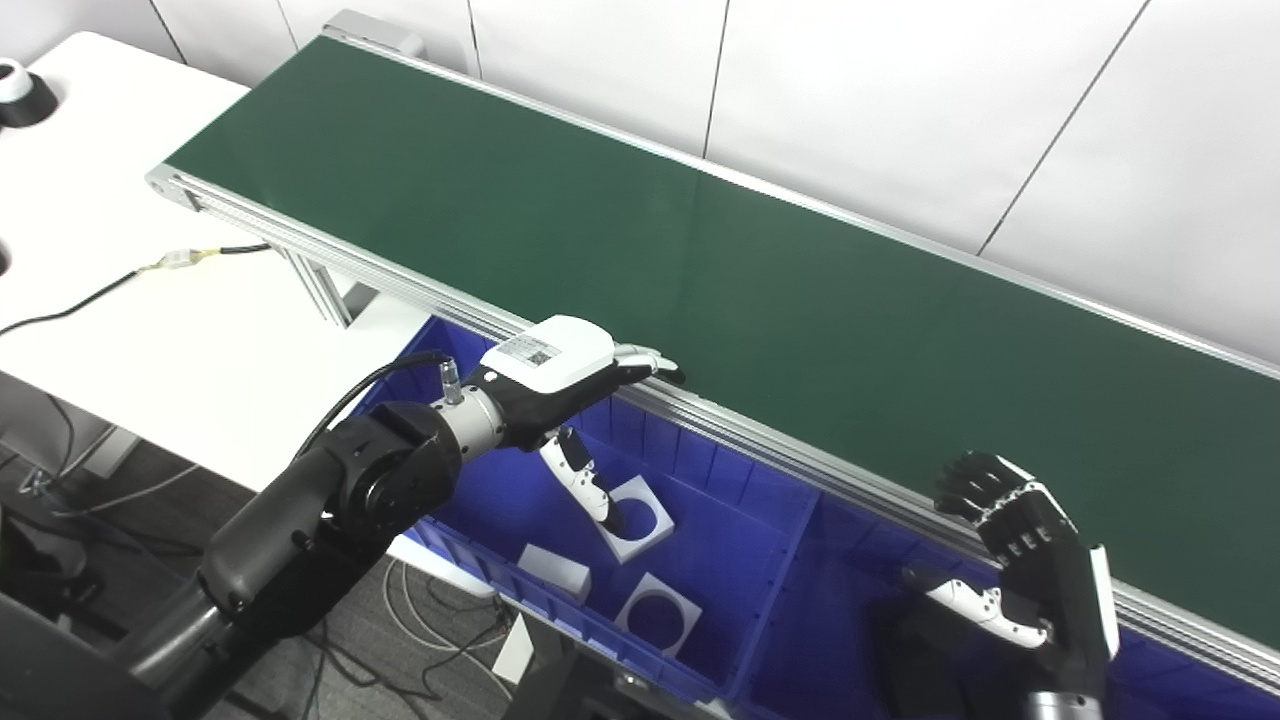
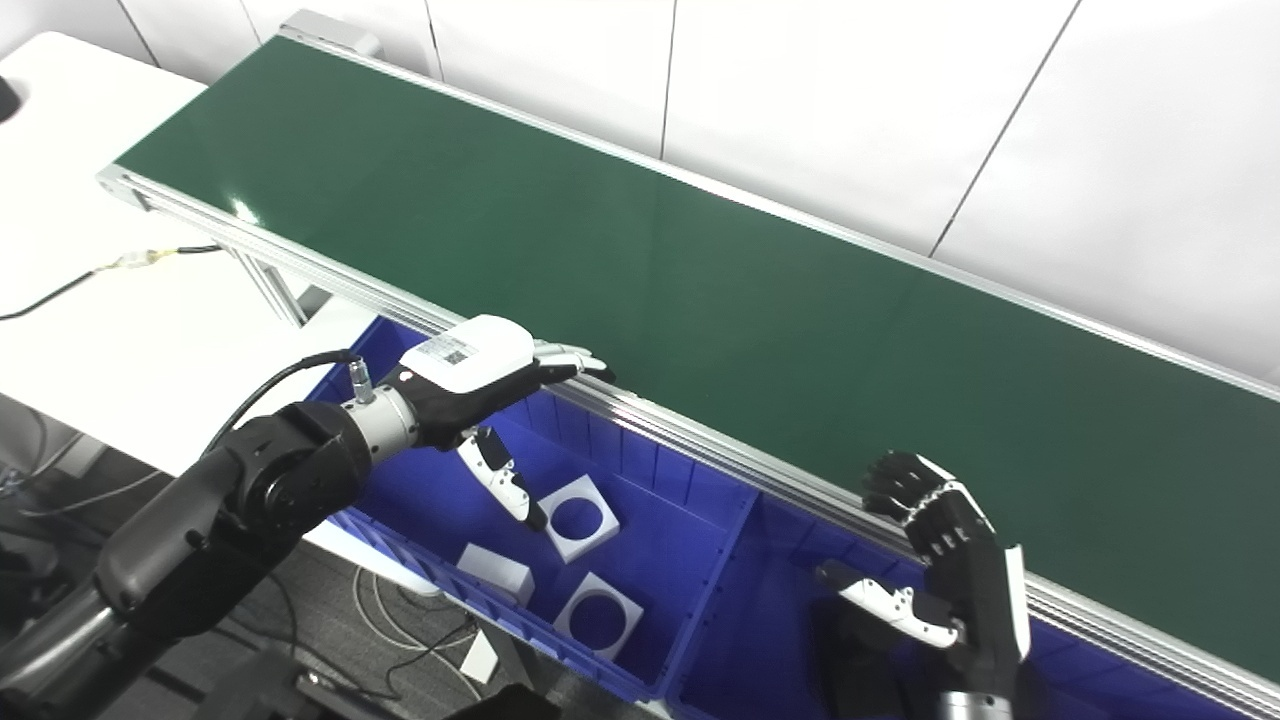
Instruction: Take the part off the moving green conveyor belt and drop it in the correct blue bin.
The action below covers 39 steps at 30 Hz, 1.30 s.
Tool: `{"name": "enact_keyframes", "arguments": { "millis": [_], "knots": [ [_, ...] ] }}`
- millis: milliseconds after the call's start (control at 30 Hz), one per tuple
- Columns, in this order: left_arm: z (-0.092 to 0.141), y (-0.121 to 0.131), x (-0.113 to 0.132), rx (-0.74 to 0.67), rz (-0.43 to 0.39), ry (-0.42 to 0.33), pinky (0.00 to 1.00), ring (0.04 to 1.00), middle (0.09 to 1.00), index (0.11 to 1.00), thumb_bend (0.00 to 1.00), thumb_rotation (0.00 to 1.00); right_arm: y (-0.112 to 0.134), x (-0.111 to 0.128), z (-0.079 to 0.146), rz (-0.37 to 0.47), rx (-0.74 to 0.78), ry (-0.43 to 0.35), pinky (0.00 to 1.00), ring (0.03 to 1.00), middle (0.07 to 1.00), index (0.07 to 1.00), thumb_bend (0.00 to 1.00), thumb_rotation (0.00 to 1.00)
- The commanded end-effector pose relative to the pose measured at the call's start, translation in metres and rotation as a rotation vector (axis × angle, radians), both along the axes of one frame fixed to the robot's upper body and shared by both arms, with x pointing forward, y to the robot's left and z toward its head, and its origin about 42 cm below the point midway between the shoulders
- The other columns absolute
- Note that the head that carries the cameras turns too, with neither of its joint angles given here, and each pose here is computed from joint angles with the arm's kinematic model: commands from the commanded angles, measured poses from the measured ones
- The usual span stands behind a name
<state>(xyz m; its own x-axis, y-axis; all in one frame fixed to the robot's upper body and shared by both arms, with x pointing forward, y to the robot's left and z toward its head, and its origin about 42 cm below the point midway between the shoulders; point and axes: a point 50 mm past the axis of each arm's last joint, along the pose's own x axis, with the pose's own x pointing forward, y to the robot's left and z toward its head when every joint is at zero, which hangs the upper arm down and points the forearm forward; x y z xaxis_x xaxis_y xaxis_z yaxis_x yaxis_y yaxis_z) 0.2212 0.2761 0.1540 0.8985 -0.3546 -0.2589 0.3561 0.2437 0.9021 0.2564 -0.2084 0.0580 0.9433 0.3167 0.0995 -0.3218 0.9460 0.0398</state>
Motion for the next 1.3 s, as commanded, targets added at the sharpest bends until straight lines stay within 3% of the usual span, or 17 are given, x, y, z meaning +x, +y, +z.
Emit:
{"name": "enact_keyframes", "arguments": {
  "millis": [0, 167, 267, 333, 433, 600, 833, 967, 1133, 1267],
  "knots": [
    [0.016, 0.003, 0.004, 0.014, -0.007, -0.061, 0.7, 0.841, 0.886, 0.856, 1.0, 0.37, 0.004, 0.006, 0.012, 0.012, 0.024, -0.048, 0.65, 0.697, 0.705, 0.703, 0.84, 0.0],
    [0.019, -0.002, 0.004, -0.106, -0.018, -0.062, 0.7, 0.837, 0.881, 0.847, 1.0, 0.38, 0.004, 0.006, 0.012, 0.015, 0.013, -0.052, 0.66, 0.704, 0.707, 0.706, 0.83, 0.0],
    [0.024, -0.011, 0.005, -0.357, -0.018, -0.012, 0.72, 0.863, 0.907, 0.867, 1.0, 0.36, 0.004, 0.005, 0.012, 0.014, 0.01, -0.043, 0.67, 0.708, 0.708, 0.704, 0.83, 0.0],
    [0.026, -0.017, 0.005, -0.514, -0.038, 0.004, 0.75, 0.88, 0.924, 0.884, 1.0, 0.29, 0.005, 0.005, 0.011, 0.016, 0.012, -0.039, 0.67, 0.714, 0.711, 0.705, 0.83, 0.0],
    [0.027, -0.04, 0.01, -0.748, -0.075, -0.034, 0.74, 0.879, 0.919, 0.883, 1.0, 0.29, 0.007, 0.006, 0.01, 0.017, -0.01, -0.05, 0.67, 0.715, 0.714, 0.713, 0.83, 0.0],
    [0.025, -0.082, 0.026, -1.012, -0.106, -0.07, 0.78, 0.867, 0.889, 0.876, 0.99, 0.2, 0.008, 0.006, 0.009, 0.019, -0.013, -0.055, 0.64, 0.719, 0.734, 0.732, 0.83, 0.0],
    [0.0, -0.119, 0.05, -1.007, -0.102, -0.111, 0.78, 0.854, 0.882, 0.857, 0.99, 0.22, 0.011, 0.005, 0.002, 0.015, -0.029, -0.078, 0.64, 0.743, 0.813, 0.75, 0.82, 0.0],
    [-0.035, -0.125, 0.055, -0.983, -0.016, -0.143, 0.76, 0.83, 0.855, 0.843, 0.93, 0.07, 0.02, 0.002, -0.004, 0.004, -0.035, -0.084, 0.65, 0.749, 0.854, 0.76, 0.82, 0.0],
    [-0.094, -0.119, 0.057, -0.906, 0.098, -0.114, 0.77, 0.847, 0.862, 0.825, 0.89, 0.0, 0.039, -0.002, -0.012, -0.002, -0.035, -0.073, 0.67, 0.757, 0.86, 0.771, 0.83, 0.0],
    [-0.108, -0.107, 0.056, -0.86, 0.098, -0.098, 0.71, 0.797, 0.841, 0.808, 0.89, 0.0, 0.053, -0.004, -0.013, -0.018, -0.056, -0.074, 0.66, 0.748, 0.863, 0.781, 0.85, 0.04]
  ]
}}
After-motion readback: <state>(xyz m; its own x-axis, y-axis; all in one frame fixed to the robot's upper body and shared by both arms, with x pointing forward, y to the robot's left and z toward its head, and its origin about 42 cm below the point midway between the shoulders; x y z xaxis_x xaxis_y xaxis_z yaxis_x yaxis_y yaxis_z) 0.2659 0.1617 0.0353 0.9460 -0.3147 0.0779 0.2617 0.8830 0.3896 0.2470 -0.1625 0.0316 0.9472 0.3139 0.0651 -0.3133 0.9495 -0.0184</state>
